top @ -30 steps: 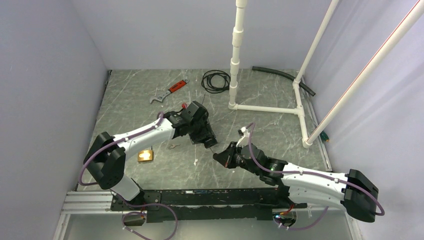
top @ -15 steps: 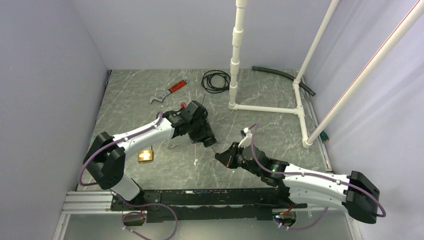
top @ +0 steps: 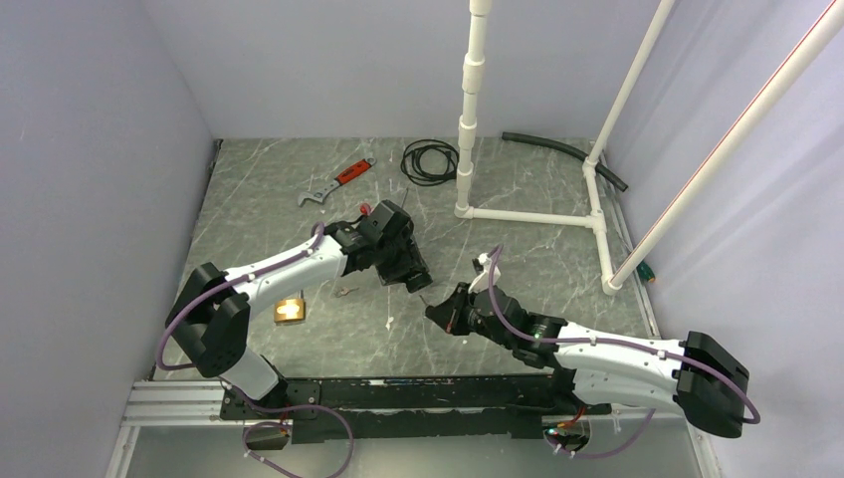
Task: Unlock with the key
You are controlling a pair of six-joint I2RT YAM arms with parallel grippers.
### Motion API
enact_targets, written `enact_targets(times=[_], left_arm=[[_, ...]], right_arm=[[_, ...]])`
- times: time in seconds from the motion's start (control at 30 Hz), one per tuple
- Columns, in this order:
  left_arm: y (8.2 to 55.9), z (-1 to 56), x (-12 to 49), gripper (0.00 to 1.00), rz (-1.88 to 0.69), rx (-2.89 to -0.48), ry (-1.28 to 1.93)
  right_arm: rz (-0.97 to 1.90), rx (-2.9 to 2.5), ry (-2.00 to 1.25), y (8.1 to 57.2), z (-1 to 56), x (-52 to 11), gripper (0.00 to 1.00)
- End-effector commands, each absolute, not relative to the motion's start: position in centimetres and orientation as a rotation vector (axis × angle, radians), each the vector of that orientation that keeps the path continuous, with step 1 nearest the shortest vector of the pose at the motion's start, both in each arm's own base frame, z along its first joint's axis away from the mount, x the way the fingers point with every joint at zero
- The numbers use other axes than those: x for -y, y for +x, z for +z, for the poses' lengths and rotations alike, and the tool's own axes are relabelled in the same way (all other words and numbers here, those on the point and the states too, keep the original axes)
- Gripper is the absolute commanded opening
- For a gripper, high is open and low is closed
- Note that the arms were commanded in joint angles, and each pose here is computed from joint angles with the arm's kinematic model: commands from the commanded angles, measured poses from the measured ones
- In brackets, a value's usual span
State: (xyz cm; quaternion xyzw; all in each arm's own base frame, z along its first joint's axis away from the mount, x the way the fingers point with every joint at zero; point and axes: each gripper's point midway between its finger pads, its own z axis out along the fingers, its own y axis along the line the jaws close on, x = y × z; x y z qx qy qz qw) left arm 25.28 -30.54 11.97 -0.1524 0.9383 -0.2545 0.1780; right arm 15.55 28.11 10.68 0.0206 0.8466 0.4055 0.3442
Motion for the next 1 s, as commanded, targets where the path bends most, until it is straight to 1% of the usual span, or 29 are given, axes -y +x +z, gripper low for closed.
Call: enact_targets(times=[0.0,0.6,0.97], left_arm=[[26.0,14.9,31.6,0.00,-0.852,-2.560,-0.431],[25.6,15.0,32.1,0.00,-0.910,-2.560,-0.428],[25.7,15.8,32.0,0.00,-0.921,-2.537,-0.429]], right_arm=[[1.127,-2.101,0.050,16.3,14.1,-29.4,0.00],[1.073,-2.080,0.074,17.2,14.4,-28.9,0.00],[1.089,-2.133,0.077,16.8,12.7,-29.6,0.00]])
